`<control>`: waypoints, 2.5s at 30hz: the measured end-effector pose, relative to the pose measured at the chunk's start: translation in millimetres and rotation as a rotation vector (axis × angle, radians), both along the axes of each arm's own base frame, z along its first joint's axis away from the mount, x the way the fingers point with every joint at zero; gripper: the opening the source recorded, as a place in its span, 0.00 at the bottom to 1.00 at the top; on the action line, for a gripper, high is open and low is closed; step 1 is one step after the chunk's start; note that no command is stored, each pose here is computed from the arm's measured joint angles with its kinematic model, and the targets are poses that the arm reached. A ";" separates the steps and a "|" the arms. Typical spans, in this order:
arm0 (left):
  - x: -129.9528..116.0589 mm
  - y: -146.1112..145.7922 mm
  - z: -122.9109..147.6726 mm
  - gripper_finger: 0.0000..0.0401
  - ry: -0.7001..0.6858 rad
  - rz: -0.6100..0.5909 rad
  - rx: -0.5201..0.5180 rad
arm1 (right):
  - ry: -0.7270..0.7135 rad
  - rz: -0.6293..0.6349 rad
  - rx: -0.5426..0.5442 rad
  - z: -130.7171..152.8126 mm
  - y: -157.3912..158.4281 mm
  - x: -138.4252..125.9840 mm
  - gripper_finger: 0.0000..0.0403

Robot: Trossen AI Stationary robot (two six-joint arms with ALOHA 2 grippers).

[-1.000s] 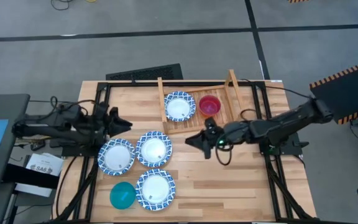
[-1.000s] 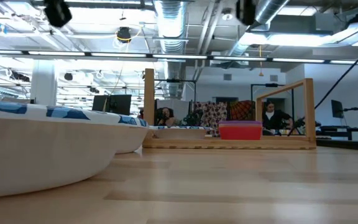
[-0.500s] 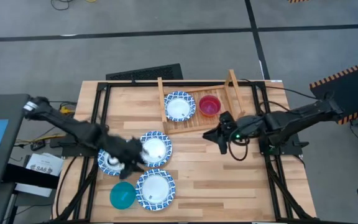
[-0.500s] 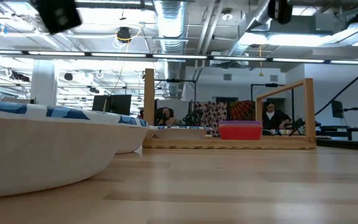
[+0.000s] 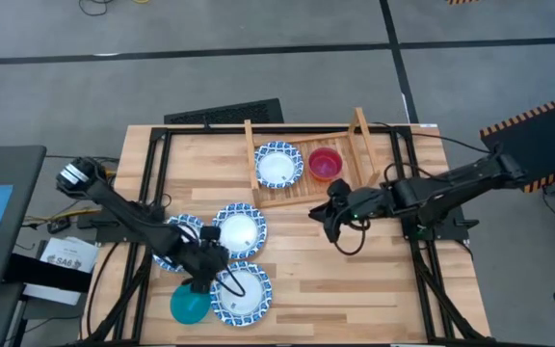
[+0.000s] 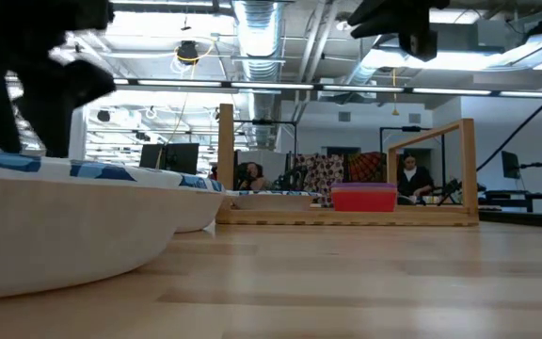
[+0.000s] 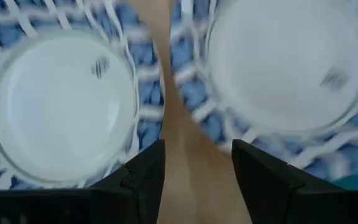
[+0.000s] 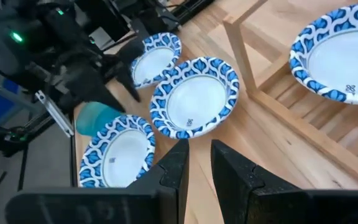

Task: Place and stack bowls onto a shelf
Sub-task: Stack the top right blue pattern bowl on top of the other blue pattern bowl on the shelf

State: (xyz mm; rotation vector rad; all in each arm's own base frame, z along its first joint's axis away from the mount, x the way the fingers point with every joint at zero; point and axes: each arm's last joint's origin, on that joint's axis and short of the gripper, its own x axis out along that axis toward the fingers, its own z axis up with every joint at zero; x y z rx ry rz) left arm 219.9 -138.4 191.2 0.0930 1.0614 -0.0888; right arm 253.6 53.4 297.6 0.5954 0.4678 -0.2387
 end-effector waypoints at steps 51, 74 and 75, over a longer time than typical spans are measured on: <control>2.3 34.7 -28.1 0.41 0.027 -0.055 0.262 | -0.026 -0.048 0.018 -0.8 -0.4 4.6 0.24; 22.9 18.1 51.9 0.04 0.038 -0.192 0.117 | -0.045 -0.045 0.018 1.1 -0.2 5.3 0.24; 24.7 17.8 66.3 0.04 0.017 -0.204 0.118 | -0.059 -0.044 0.020 3.1 -0.4 4.6 0.24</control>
